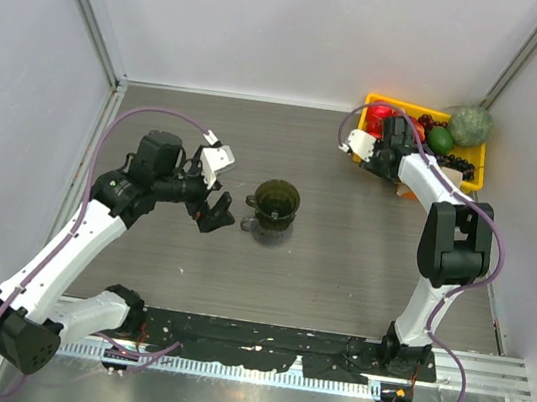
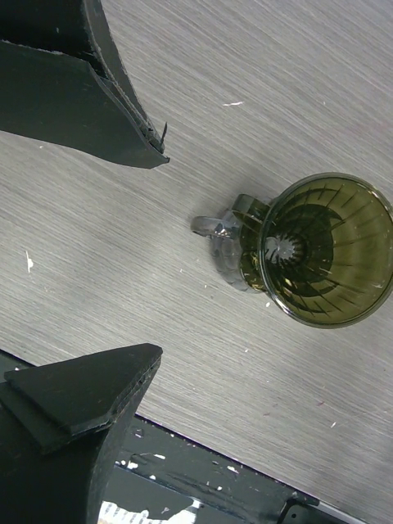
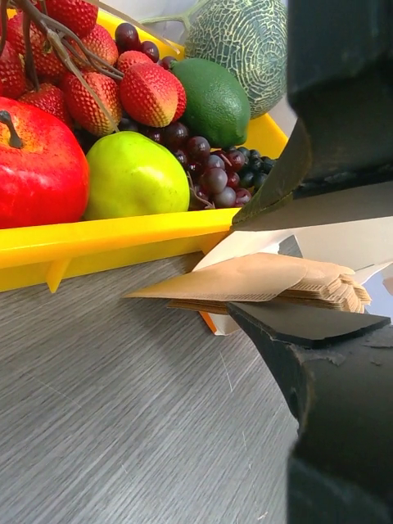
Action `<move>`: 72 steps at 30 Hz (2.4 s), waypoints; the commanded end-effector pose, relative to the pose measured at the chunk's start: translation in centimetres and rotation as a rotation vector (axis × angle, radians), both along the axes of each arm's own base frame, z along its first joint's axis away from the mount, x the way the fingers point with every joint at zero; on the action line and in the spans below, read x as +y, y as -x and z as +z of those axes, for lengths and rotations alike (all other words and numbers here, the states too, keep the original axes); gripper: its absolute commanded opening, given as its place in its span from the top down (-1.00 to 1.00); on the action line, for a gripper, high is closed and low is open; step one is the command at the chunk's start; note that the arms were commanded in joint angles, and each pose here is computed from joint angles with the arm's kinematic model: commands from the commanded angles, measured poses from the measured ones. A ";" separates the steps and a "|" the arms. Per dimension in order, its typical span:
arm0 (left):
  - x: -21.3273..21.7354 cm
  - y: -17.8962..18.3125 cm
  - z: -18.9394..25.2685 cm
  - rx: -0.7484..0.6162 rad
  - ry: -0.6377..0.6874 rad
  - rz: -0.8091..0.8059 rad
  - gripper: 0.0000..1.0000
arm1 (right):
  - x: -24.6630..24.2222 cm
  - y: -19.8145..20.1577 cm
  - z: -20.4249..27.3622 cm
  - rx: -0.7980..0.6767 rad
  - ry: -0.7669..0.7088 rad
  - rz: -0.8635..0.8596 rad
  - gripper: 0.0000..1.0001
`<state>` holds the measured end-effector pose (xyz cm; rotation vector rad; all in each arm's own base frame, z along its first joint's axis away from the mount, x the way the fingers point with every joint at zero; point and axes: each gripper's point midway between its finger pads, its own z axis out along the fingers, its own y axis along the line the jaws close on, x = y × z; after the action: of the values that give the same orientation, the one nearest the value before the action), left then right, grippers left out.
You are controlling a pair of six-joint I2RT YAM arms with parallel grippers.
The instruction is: Place the coffee filter in the dripper
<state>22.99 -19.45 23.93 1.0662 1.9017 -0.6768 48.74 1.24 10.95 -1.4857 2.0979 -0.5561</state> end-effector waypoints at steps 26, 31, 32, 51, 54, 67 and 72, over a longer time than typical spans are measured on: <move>0.3 -1.7 5.5 -0.142 0.094 0.109 -0.99 | 1.1 1.1 18.9 -0.380 -0.418 -0.101 0.90; 1.8 -2.1 9.5 -0.226 0.114 0.204 -0.98 | 1.4 4.0 26.5 -0.549 -0.647 -0.161 0.90; 2.0 -2.0 10.5 -0.245 0.120 0.215 -0.98 | 1.6 5.1 28.1 -0.574 -0.723 -0.185 0.90; -6.6 -0.7 20.5 -0.587 0.158 -0.023 -0.99 | 8.8 15.4 28.7 -0.148 -1.871 -0.789 0.89; -9.0 -0.6 19.6 -0.718 0.056 -0.069 -0.98 | 9.3 15.0 27.3 -0.081 -1.931 -0.899 0.89; -18.3 -2.1 14.4 -0.936 -0.127 -0.176 -0.96 | 14.7 16.8 23.9 0.190 -1.972 -0.937 0.89; -20.1 -2.9 13.2 -0.913 -0.095 -0.125 -0.92 | 16.0 17.5 23.6 0.270 -1.989 -0.944 0.89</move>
<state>25.06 -38.00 33.44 1.4286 1.1543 -0.0892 32.07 16.16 32.24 0.6119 1.9555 1.1459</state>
